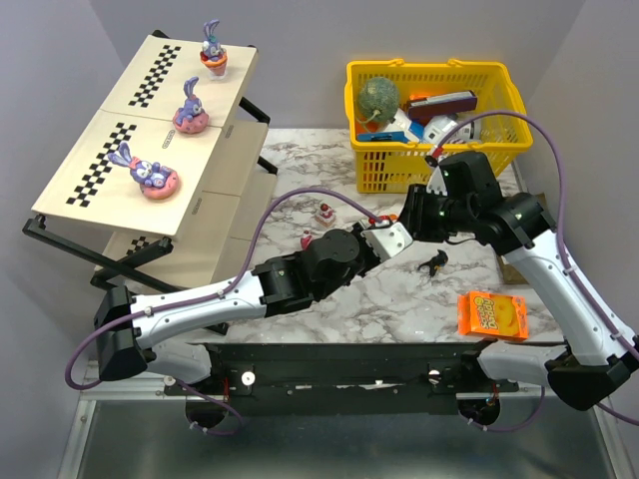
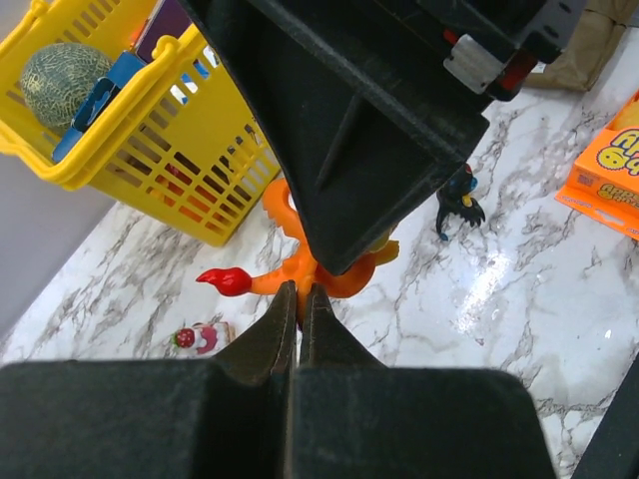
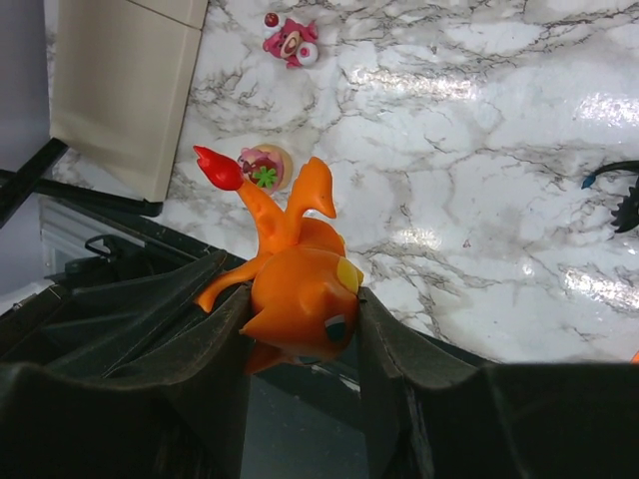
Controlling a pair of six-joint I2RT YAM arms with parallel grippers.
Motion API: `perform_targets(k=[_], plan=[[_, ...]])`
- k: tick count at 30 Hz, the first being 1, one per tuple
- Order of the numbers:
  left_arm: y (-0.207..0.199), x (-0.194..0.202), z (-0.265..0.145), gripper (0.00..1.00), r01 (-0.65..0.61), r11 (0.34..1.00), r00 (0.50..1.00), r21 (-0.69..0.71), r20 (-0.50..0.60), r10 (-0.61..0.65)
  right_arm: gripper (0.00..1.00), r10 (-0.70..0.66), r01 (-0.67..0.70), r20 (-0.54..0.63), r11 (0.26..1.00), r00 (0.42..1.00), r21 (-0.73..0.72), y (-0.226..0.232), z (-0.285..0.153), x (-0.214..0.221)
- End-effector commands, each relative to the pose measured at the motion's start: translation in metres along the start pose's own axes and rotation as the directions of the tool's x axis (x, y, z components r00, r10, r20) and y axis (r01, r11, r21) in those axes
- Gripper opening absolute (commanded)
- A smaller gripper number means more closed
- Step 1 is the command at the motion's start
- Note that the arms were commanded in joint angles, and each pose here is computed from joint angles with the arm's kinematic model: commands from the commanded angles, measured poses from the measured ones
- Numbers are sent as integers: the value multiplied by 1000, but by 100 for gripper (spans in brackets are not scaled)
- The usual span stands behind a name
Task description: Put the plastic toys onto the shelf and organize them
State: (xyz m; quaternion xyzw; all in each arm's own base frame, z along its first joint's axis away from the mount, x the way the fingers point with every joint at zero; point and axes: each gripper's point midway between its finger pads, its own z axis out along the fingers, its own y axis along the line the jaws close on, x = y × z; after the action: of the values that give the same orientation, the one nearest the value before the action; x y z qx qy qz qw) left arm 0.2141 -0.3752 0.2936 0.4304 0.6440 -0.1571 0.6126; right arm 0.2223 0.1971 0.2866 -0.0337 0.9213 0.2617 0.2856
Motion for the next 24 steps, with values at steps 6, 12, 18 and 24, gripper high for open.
perform_targets(k=[6,12,18,24], plan=[[9,-18,1,0,94,994,995,-56,20,-93,74,-21,42,143,989,990,-144,28,-13,-23],[27,-33,-7,0,222,970,975,-103,39,-219,86,-23,74,317,986,948,-151,29,-30,-48],[55,-56,-26,0,395,904,918,-163,110,-381,85,-19,139,531,972,847,-187,29,-54,-64],[71,-66,-36,0,465,860,885,-210,141,-444,83,-60,271,649,935,759,-230,47,-67,-81]])
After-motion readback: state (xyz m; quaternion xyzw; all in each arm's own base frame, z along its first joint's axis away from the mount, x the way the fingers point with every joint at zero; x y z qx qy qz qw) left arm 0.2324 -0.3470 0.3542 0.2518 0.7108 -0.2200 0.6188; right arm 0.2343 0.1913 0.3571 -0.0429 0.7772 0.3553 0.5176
